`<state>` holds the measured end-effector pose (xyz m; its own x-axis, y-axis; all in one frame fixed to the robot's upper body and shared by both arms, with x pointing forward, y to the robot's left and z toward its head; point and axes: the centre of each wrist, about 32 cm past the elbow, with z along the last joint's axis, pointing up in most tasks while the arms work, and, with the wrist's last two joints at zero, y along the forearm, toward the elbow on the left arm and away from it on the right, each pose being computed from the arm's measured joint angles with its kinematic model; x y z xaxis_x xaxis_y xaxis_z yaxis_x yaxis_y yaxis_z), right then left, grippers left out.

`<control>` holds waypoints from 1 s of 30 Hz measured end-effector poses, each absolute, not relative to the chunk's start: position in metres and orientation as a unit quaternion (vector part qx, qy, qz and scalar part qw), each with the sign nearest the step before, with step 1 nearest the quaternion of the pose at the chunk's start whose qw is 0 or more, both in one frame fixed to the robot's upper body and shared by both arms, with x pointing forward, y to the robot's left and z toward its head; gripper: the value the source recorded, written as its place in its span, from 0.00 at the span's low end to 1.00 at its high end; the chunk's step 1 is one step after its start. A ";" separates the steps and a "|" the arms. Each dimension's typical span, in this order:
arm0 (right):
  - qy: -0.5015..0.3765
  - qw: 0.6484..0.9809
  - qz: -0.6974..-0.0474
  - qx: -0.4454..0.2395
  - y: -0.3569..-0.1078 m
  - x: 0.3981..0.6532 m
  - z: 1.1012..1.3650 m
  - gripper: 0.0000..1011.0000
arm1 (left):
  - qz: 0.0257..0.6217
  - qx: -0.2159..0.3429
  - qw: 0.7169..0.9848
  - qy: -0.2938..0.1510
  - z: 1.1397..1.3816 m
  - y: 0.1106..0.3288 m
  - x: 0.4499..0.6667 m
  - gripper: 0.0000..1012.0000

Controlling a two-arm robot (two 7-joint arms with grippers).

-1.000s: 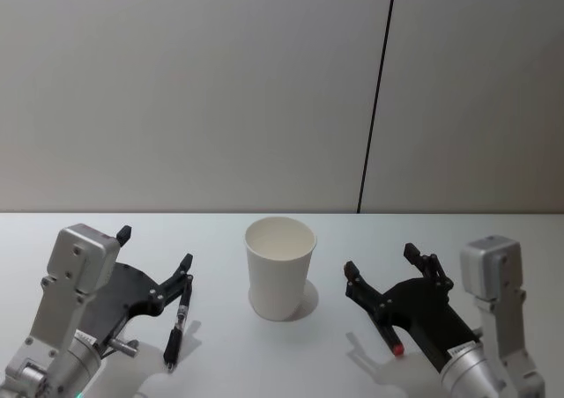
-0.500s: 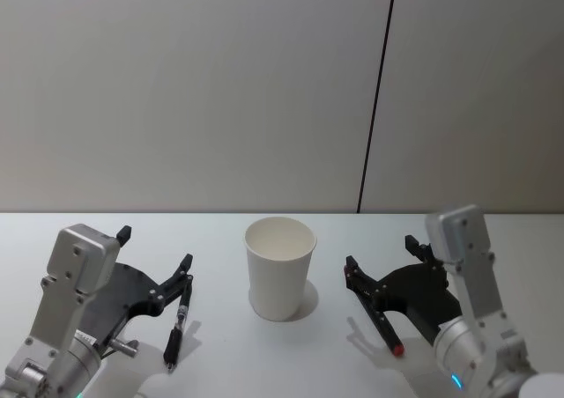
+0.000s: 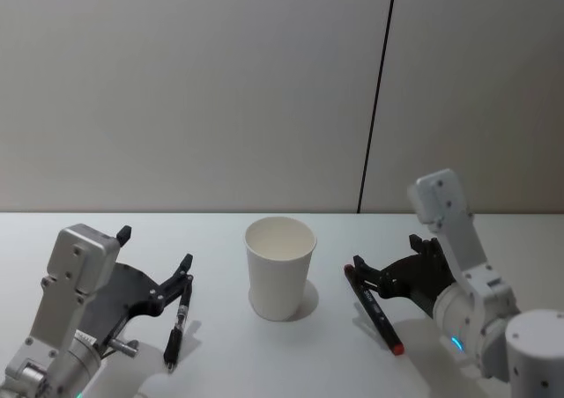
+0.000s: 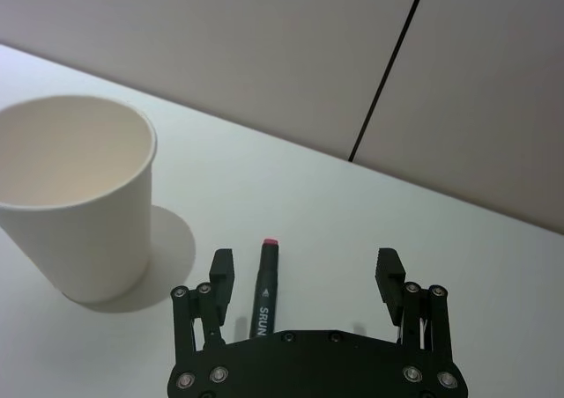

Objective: Place the pen into the pen holder.

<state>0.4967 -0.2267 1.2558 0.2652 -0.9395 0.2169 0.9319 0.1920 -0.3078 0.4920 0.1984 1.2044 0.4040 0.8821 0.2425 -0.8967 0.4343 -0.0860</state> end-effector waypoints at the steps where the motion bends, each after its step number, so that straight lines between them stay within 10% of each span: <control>1: 0.014 0.772 -0.605 -0.195 -0.227 0.498 1.256 0.99 | 0.531 0.029 0.837 -0.126 1.204 0.198 0.492 0.99; 30: 0.121 0.767 -0.581 -0.244 -0.214 0.533 1.256 0.99 | 0.531 0.029 0.837 -0.126 1.204 0.198 0.492 0.99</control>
